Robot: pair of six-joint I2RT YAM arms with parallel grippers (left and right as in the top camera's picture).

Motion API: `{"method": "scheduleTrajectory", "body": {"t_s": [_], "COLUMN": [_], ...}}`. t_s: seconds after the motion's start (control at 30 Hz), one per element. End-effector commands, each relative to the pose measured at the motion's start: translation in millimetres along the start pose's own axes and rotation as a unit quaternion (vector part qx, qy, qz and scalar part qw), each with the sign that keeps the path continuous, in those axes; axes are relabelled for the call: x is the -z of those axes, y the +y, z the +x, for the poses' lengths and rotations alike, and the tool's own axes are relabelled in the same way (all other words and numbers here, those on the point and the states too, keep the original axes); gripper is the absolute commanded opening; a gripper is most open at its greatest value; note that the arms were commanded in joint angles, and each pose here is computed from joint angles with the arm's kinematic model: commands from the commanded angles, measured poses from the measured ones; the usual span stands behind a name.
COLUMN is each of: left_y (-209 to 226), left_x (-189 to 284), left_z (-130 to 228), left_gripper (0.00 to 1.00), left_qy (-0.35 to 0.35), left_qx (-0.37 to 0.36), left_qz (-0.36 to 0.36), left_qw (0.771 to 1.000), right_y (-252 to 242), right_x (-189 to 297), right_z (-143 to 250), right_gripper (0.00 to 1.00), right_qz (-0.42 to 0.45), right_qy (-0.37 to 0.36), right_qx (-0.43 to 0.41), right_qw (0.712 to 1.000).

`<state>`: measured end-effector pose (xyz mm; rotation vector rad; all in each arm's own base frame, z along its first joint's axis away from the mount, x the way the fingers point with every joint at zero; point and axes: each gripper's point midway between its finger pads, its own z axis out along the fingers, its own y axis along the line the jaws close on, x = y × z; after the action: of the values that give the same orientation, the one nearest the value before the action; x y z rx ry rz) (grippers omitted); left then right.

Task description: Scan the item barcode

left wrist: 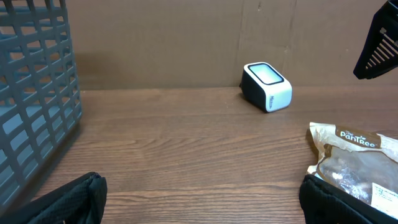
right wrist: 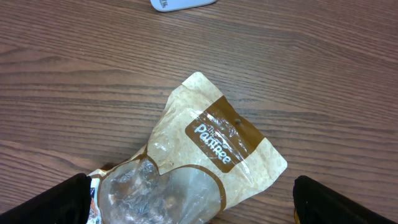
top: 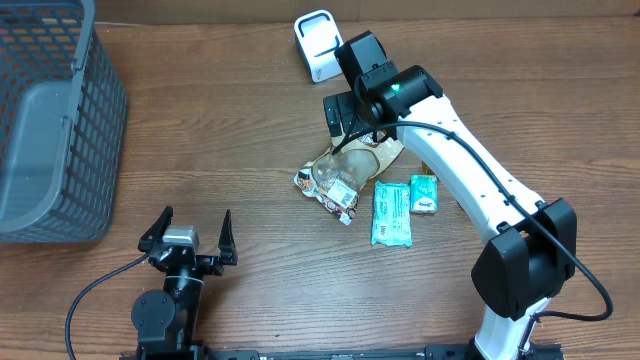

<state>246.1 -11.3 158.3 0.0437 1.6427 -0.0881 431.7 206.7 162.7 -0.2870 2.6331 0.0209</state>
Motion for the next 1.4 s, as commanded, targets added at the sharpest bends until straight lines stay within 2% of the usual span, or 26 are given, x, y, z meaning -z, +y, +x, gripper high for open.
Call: {"method": "scheduleTrajectory", "body": {"t_s": [0.0, 0.8, 1.03, 1.17, 1.37], "left_y": [4.3, 4.3, 4.3, 4.3, 4.3], "left_x": [0.6, 0.6, 0.6, 0.6, 0.6], "left_z": [-0.3, -0.1, -0.1, -0.1, -0.1], "left_gripper": [1.00, 1.00, 1.00, 1.00, 0.99], "left_qy": [-0.003, -0.003, -0.003, -0.003, -0.003], "left_qx": [-0.010, -0.010, -0.010, -0.010, -0.010], "left_qz": [-0.010, -0.010, -0.010, -0.010, -0.010], "left_qw": [1.000, 1.000, 1.000, 1.000, 1.000], "right_y": [0.0, -1.3, -4.3, -19.8, -60.5], "right_x": [2.7, 3.2, 35.5, 53.2, 72.4], "right_z": [-2.5, -1.9, -10.1, -16.9, -13.7], "right_gripper": [1.00, 1.00, 1.00, 1.00, 1.00], "right_qz": [0.003, 0.004, -0.034, -0.056, -0.042], "right_qy": [-0.007, -0.005, -0.027, -0.042, -0.082], "right_qx": [-0.001, -0.001, -0.016, -0.040, -0.078], "right_qw": [1.000, 1.000, 0.999, 0.997, 0.993]}}
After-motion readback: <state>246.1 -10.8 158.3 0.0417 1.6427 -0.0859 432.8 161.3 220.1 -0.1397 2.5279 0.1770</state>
